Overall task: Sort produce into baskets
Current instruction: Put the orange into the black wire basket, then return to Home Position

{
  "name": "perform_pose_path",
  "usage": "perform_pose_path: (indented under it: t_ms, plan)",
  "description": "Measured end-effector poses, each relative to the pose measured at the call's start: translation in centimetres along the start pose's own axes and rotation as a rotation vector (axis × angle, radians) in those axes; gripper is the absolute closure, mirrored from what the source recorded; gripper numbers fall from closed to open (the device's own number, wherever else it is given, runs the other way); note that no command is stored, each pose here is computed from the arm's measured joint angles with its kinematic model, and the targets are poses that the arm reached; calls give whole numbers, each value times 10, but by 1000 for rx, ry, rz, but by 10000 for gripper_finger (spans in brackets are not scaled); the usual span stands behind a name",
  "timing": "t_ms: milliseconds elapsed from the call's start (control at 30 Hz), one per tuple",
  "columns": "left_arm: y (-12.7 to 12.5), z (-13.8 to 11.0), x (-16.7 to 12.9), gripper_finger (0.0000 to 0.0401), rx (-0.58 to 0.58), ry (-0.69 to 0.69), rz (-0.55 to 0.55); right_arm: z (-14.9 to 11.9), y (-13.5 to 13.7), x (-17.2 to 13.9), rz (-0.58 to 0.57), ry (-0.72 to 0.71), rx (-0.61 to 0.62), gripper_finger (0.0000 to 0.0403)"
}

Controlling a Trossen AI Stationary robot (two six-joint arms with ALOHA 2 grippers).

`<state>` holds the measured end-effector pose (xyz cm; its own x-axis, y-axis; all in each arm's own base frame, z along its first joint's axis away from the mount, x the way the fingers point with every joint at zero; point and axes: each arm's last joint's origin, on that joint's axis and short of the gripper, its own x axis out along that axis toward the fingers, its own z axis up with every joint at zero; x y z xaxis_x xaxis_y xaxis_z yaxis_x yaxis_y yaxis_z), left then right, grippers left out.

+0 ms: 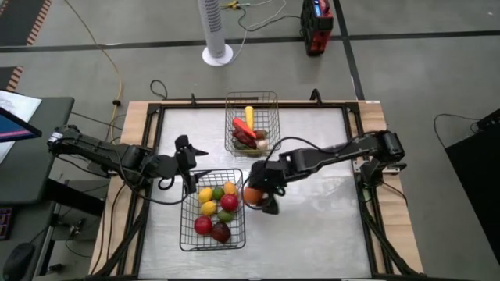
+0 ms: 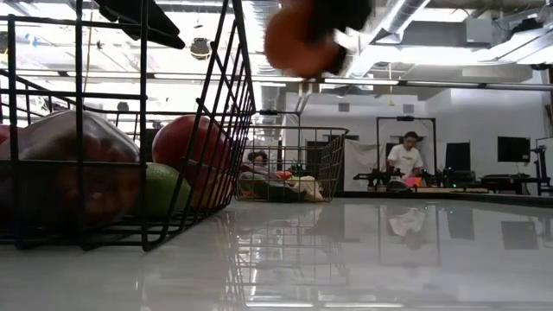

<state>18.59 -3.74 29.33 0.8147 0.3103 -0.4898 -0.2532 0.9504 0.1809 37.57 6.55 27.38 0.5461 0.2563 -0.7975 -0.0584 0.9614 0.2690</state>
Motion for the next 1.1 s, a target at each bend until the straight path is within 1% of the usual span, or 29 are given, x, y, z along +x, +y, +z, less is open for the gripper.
perform_pose_path:
  t_ms: [67,133,233,333,433,533,633,733,800,867,933,1000,1067,1100]
  plan:
    - [0,1,0,127,6,-13,15,12,6,3,35,-127,-28,81]
    - [0,4,0,127,13,-38,16,22,7,10,55,-221,-45,81]
    - [-2,9,-1,127,26,-88,1,27,5,30,67,-279,-56,80]
    - [-4,13,-3,127,43,-128,4,29,3,39,68,-303,-81,67]
    - [-6,14,-6,127,57,-146,31,32,0,39,55,-315,-128,43]
    - [-6,15,-7,127,43,-165,56,34,-6,37,44,-327,-131,23]
    - [-6,19,-8,127,39,-194,57,36,-10,33,28,-338,-163,15]
    - [-6,19,-8,127,40,-202,62,35,-16,32,5,-324,-189,15]
    - [-6,20,-9,127,37,-206,76,33,-18,28,-18,-297,-201,19]
    - [-9,21,-10,127,21,-237,77,31,-19,20,-92,-320,-228,23]
    - [-15,21,-12,127,27,-288,60,19,-21,18,-166,-328,-239,27]
    - [-20,16,-11,127,47,-328,67,7,-23,16,-187,-375,-236,32]
    - [-22,10,-11,127,49,-353,108,-11,-28,15,-188,-382,-212,35]
    - [-22,7,-11,127,42,-362,129,-16,-29,12,-184,-416,-201,36]
